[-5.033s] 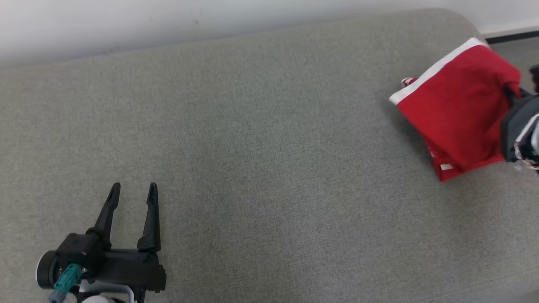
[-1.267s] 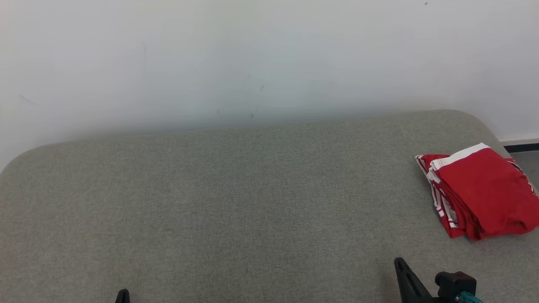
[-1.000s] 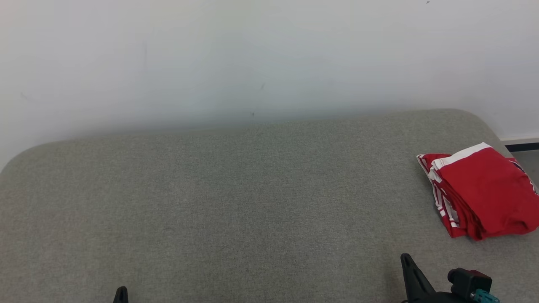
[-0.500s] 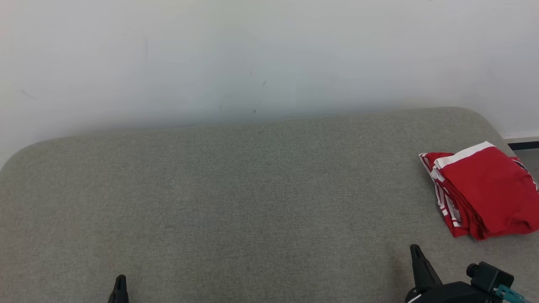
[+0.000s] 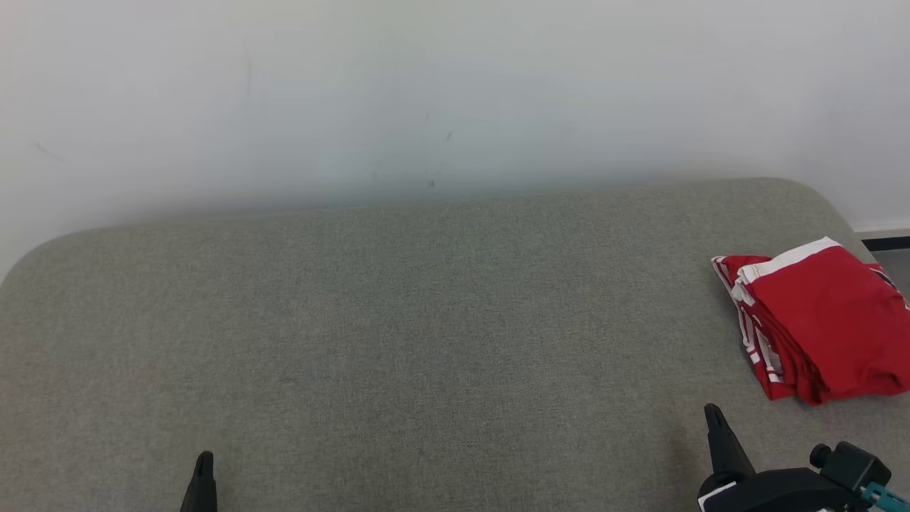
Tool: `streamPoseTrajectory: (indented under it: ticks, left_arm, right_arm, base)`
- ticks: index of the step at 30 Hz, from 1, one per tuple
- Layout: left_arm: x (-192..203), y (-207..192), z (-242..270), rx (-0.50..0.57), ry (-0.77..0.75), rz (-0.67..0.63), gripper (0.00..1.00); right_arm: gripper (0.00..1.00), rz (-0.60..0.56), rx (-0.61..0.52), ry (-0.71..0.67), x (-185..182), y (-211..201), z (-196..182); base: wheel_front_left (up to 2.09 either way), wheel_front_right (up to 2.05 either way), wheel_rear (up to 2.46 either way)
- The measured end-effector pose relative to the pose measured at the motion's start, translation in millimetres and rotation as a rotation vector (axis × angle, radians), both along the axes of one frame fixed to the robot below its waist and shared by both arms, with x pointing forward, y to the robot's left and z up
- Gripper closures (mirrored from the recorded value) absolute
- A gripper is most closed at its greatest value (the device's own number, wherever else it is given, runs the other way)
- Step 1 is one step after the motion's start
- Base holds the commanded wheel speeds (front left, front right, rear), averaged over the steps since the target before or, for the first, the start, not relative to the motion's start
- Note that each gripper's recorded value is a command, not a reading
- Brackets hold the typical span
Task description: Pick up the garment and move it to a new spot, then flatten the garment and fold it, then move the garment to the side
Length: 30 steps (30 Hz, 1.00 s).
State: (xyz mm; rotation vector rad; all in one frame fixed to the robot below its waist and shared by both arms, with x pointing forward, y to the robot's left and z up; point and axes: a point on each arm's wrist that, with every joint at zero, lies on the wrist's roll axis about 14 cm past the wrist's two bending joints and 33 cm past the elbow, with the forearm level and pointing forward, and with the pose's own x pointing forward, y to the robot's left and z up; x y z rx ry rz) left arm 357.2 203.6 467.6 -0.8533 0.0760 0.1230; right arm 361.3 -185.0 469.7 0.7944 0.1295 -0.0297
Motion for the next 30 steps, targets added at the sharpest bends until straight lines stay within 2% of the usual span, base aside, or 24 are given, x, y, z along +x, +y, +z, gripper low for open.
streamPoseTrajectory:
  ticks: [30]
  left_arm:
    - [14.4, -2.7, 14.0, -0.319, -0.043, -0.001, 1.00]
  right_arm:
    - [1.00, -0.053, 0.346, -0.037, 11.6, -8.1, 15.2]
  base:
    - [0.00, 0.00, 0.00]
